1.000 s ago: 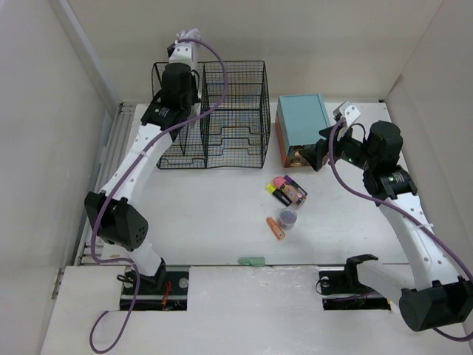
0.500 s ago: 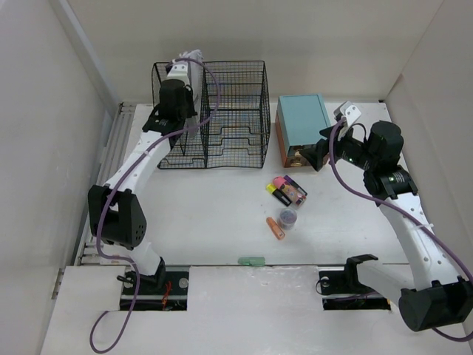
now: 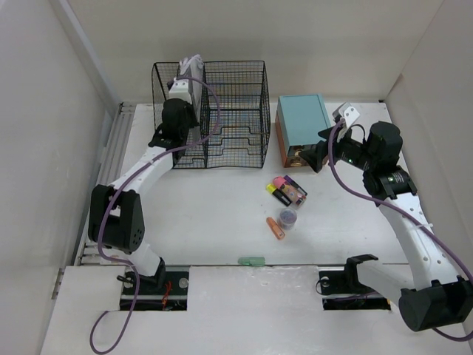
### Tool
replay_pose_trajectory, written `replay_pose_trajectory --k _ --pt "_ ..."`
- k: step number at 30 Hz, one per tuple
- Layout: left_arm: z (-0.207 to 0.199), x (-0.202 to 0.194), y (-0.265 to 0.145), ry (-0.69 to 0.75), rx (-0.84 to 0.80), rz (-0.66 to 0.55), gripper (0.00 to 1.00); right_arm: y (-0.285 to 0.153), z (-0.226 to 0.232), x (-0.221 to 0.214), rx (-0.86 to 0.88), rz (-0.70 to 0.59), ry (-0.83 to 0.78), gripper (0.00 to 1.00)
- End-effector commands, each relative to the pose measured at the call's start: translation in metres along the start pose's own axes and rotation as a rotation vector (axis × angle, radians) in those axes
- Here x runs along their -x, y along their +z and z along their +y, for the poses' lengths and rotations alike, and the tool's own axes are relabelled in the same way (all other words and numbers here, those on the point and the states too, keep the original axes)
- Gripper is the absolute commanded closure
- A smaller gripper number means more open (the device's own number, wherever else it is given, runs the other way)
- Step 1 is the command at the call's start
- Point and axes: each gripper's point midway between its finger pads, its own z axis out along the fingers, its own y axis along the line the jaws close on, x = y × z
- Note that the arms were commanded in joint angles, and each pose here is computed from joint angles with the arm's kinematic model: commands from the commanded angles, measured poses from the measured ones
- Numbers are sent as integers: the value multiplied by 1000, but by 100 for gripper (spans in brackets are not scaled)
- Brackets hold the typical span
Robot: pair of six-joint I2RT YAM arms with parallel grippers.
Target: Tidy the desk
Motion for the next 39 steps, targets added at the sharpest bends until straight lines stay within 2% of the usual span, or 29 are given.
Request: replay_pose_trajectory --k 1,7,22,39 --pt "-2 116 -32 -82 -8 -383 100 -1 3 10 25 -43 -38 0" --pt "-3 128 -39 -70 11 -458 100 1 3 8 35 -37 -41 0" --pt "2 89 -28 -83 90 -537 100 4 4 2 55 -26 -49 0" --pt "13 45 -8 -75 178 -482 100 6 8 -4 85 -17 -47 0"
